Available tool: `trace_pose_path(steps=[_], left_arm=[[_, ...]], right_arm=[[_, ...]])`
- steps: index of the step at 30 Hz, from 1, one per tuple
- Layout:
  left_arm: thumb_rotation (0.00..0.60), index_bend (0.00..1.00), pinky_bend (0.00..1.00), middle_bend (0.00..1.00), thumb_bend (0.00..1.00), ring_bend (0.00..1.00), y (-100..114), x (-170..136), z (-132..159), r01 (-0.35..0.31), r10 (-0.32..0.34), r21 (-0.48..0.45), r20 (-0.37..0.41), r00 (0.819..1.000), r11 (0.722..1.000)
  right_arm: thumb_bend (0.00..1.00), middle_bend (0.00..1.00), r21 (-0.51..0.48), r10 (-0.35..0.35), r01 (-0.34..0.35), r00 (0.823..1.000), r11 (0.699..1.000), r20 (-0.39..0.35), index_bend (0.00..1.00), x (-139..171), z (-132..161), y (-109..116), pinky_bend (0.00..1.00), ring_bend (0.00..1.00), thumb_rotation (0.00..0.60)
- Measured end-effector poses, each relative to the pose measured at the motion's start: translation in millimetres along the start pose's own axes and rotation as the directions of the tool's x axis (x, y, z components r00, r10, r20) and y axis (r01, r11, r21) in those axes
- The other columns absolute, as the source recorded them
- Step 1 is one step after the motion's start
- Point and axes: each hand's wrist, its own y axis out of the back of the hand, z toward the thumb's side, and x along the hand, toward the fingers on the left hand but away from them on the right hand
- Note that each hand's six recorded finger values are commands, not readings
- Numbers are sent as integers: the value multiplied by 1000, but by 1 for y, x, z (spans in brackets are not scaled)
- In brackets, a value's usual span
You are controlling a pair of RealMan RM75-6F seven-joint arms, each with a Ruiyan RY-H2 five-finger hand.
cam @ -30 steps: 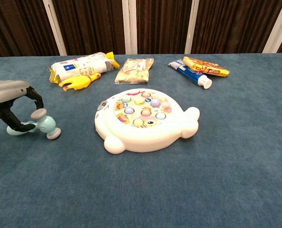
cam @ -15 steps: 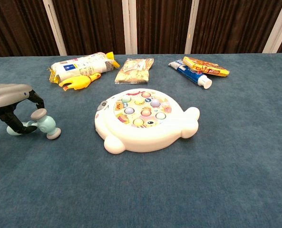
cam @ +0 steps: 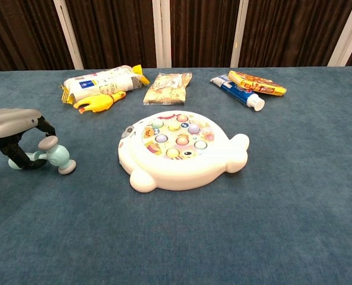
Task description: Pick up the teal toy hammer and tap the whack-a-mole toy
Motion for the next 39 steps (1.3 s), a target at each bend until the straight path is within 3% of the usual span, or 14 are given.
trace_pose_path(steps=[8, 20, 39], left_arm=[[600, 542, 34, 271, 607, 19, -1, 0, 3, 1, -1, -8, 5, 1000, 1000], [600, 593, 383, 401, 649, 243, 14, -2, 6, -61, 62, -49, 24, 998, 997], [600, 601, 418, 434, 679, 287, 28, 0, 23, -69, 77, -88, 91, 993, 994]], right_arm=[[238, 0, -1, -1, 1, 1000, 1000, 0, 0, 0, 0, 0, 0, 0, 600], [239, 0, 1, -3, 3, 1000, 1000, 0, 0, 1, 0, 1, 0, 0, 600], [239, 0, -2, 1, -1, 1000, 1000, 15, 0, 0, -2, -1, 0, 0, 600]])
